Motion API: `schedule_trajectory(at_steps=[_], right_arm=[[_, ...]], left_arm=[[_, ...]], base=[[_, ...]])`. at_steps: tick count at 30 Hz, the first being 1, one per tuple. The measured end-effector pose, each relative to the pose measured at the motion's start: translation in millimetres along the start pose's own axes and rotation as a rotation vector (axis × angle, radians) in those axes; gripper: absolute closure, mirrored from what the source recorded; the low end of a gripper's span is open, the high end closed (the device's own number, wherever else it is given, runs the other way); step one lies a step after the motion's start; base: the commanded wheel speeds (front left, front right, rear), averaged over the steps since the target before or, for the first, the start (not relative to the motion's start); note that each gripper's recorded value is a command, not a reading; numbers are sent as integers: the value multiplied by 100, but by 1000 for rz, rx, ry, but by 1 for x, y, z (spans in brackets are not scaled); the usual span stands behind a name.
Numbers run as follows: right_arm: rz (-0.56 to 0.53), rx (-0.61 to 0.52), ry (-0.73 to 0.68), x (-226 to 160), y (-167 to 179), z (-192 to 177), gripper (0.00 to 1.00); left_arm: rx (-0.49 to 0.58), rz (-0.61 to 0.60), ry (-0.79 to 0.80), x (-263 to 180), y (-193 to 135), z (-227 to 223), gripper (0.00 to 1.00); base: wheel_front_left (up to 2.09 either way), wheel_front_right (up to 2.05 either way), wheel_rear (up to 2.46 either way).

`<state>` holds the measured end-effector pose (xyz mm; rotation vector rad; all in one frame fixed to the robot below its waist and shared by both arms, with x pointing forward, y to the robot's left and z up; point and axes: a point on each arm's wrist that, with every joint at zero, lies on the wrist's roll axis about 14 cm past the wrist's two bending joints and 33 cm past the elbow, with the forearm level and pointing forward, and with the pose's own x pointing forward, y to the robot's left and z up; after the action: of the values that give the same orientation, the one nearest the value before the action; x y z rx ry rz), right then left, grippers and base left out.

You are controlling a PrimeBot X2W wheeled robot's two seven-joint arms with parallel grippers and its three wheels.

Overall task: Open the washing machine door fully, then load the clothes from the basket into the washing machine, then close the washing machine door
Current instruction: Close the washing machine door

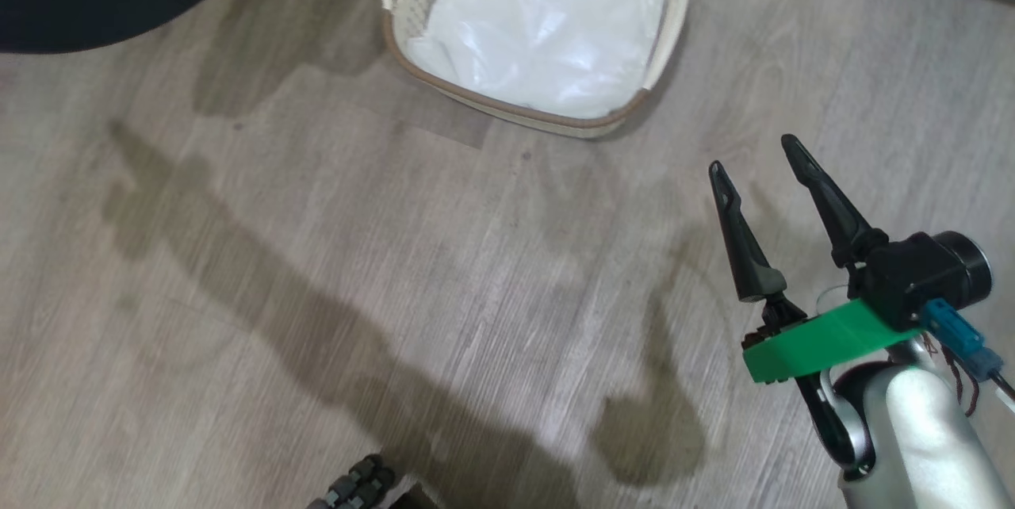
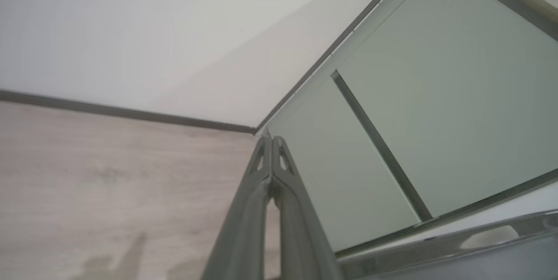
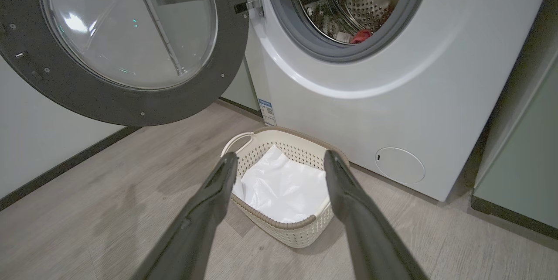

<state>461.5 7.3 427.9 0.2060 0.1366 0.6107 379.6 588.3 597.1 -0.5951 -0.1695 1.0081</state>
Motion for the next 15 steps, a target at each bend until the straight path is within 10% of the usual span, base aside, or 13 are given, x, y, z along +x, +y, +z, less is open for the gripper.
schedule_trajectory(at_steps=[6, 15], right_arm=[[-42, -4, 7, -4, -16, -3, 0], [-65, -9, -2, -7, -24, -2, 0]], left_arm=[[-298, 14, 217, 10, -27, -62, 100], [-333, 9, 347, 8, -37, -103, 100]], base=[[0, 0, 0], [0, 0, 0]])
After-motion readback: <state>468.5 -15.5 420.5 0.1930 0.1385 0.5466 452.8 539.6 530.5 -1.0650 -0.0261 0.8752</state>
